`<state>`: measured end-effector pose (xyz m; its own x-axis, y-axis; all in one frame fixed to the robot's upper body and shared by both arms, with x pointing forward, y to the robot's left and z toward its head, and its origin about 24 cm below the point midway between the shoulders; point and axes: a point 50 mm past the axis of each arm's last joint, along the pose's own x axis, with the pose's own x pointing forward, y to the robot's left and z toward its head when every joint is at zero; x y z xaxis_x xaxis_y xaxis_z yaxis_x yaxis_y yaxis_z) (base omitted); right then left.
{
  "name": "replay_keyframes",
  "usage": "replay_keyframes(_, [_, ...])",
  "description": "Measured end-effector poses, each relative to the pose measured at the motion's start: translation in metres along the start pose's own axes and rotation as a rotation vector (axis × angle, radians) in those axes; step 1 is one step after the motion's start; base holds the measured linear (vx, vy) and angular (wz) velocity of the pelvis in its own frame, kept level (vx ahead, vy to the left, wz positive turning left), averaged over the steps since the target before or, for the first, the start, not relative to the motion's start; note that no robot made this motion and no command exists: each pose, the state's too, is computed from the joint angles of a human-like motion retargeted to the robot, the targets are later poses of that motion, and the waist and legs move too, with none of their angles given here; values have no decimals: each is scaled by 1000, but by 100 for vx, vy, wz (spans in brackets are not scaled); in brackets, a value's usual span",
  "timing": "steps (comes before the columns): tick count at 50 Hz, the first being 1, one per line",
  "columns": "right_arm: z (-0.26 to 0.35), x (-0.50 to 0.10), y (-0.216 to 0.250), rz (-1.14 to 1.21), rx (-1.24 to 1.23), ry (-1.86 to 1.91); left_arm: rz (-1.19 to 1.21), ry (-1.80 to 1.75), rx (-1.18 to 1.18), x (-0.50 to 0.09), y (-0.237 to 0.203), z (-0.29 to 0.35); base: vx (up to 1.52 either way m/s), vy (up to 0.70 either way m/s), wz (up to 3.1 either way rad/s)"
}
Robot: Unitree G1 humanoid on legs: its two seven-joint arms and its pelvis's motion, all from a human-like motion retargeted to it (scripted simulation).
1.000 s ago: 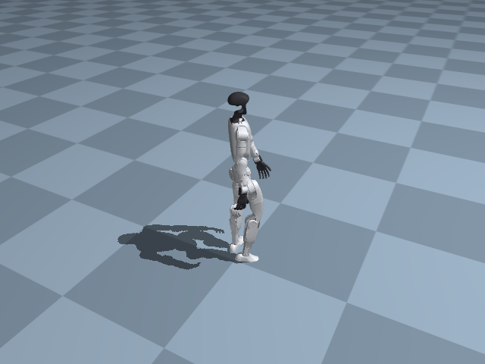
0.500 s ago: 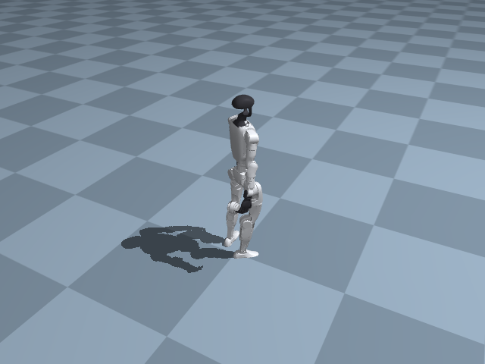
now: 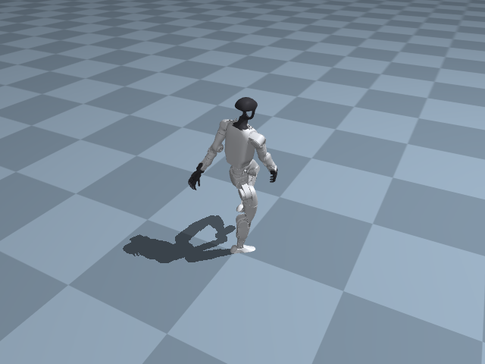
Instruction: In place motions
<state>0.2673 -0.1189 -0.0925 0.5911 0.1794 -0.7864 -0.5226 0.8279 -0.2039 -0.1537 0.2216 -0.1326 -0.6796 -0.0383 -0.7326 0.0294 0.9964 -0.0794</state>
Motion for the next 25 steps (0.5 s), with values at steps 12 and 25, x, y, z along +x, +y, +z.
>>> replay_keyframes(12, [193, -62, -40, -197, -372, -781, -45, -81, -214, 2, -13, 7, 4, 2, 8])
replay_keyframes(25, [-13, -3, 51, 109, -471, -154, 262, -545, -107, -68, 28, 123, 24, 20, 87])
